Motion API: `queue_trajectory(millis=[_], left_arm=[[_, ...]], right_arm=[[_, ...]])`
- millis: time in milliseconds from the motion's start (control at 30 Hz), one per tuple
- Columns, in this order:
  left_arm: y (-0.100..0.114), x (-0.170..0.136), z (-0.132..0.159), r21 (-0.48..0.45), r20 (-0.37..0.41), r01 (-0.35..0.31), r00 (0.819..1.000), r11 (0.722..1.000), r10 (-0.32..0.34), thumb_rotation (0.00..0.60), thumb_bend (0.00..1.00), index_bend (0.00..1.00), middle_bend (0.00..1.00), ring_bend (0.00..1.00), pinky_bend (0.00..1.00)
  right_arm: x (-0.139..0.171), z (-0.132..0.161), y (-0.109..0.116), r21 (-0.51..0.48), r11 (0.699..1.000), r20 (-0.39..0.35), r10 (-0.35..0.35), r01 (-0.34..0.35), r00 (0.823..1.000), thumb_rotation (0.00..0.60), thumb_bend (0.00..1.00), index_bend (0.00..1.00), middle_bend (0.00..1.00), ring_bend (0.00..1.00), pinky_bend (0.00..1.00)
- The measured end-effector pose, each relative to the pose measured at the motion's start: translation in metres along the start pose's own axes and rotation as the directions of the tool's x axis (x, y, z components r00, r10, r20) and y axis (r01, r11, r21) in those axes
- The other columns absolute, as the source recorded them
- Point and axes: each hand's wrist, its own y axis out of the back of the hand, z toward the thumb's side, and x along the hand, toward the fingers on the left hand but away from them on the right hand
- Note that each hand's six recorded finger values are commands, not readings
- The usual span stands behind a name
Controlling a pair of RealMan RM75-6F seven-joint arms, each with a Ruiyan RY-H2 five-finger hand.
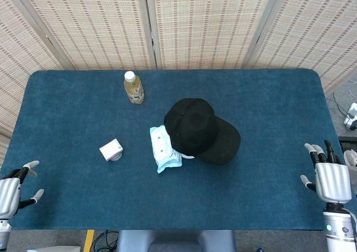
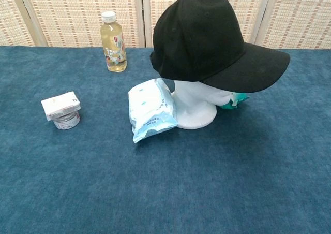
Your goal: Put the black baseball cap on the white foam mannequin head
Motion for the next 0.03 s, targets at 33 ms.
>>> queue_trajectory(millis=[33], left_arm=[[-0.0009,0.0003,0.0000,0.001,-0.001,0.004,1.000,1.000,-0.004,0.600,0.19,0.23,0.43,0.33,0.48]], right_arm=[[-0.0005,-0.0024,-0.0001,-0.003,1.000,0.008,0.003,-0.003,1.000,0.600,0.01,0.20,0.25,0.07,0.35]])
